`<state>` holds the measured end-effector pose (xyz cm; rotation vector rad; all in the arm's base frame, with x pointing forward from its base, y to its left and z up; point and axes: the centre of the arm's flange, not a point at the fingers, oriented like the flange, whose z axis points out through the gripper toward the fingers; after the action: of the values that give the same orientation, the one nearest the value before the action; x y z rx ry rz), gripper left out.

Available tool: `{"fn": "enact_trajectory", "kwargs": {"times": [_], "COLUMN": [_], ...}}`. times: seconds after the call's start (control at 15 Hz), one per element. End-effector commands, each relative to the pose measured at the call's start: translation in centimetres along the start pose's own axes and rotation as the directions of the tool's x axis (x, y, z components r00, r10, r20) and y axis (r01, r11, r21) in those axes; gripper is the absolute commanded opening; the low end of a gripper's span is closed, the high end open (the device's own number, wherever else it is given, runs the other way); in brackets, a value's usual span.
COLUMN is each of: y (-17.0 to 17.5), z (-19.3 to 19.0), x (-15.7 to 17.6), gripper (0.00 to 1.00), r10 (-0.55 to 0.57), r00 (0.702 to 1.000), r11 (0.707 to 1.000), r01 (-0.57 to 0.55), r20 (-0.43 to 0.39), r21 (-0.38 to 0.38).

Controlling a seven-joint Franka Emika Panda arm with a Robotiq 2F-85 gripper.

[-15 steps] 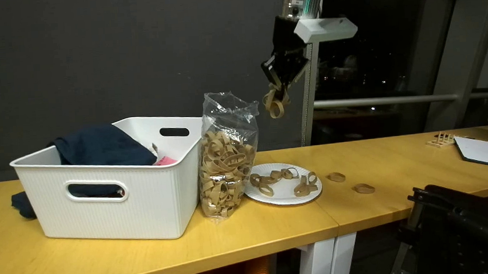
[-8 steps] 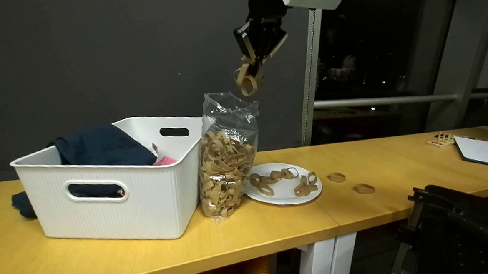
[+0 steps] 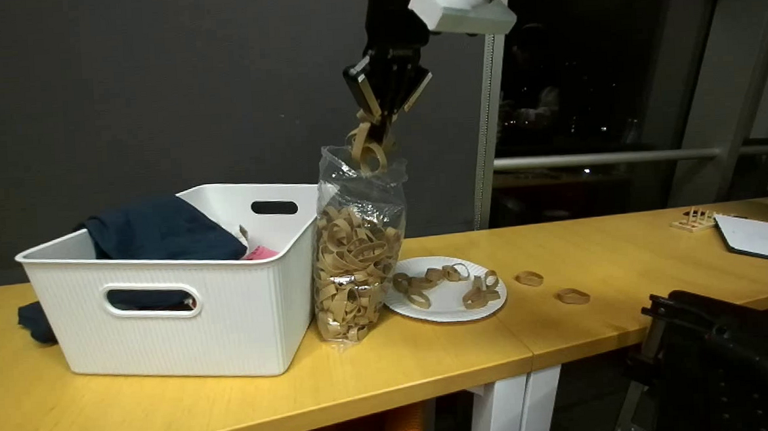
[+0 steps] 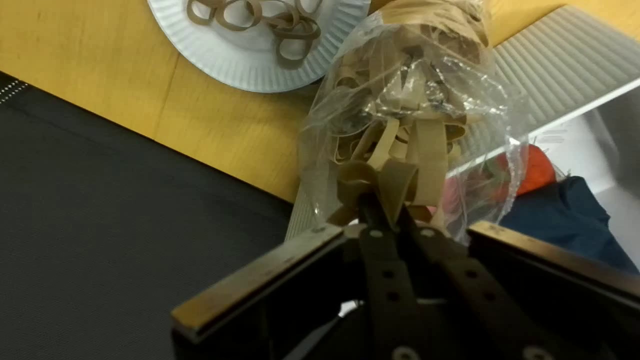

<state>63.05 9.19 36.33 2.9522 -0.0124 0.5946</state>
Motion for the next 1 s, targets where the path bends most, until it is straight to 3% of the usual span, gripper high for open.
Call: {"fn": "enact_trajectory", "kwargs": {"times": [0.0, 0.13, 0.2, 0.33, 0.87, 0.93], "y": [-0.1, 0.1, 0.1, 0.1, 0.6, 0.8], "z": [0.9, 1.2, 1.2, 1.1, -0.5, -0.6], "x": [0.5, 0.5, 0.5, 0.5, 0.7, 0.7], "gripper": [0.01, 0.01, 0.30, 0.36, 0.95, 0.99], "r10": [-0.017, -0.017, -0.014, -0.012, 0.011, 0.013], "r00": [1.000, 1.000, 1.000, 1.000, 0.999, 0.999], "r11": [1.000, 1.000, 1.000, 1.000, 0.999, 0.999], "r01": [0.017, 0.017, 0.015, 0.012, -0.009, -0.011], "r20": [-0.008, -0.008, -0.011, -0.018, -0.047, -0.049], "r21": [0.005, 0.005, 0.011, 0.014, 0.037, 0.037]}}
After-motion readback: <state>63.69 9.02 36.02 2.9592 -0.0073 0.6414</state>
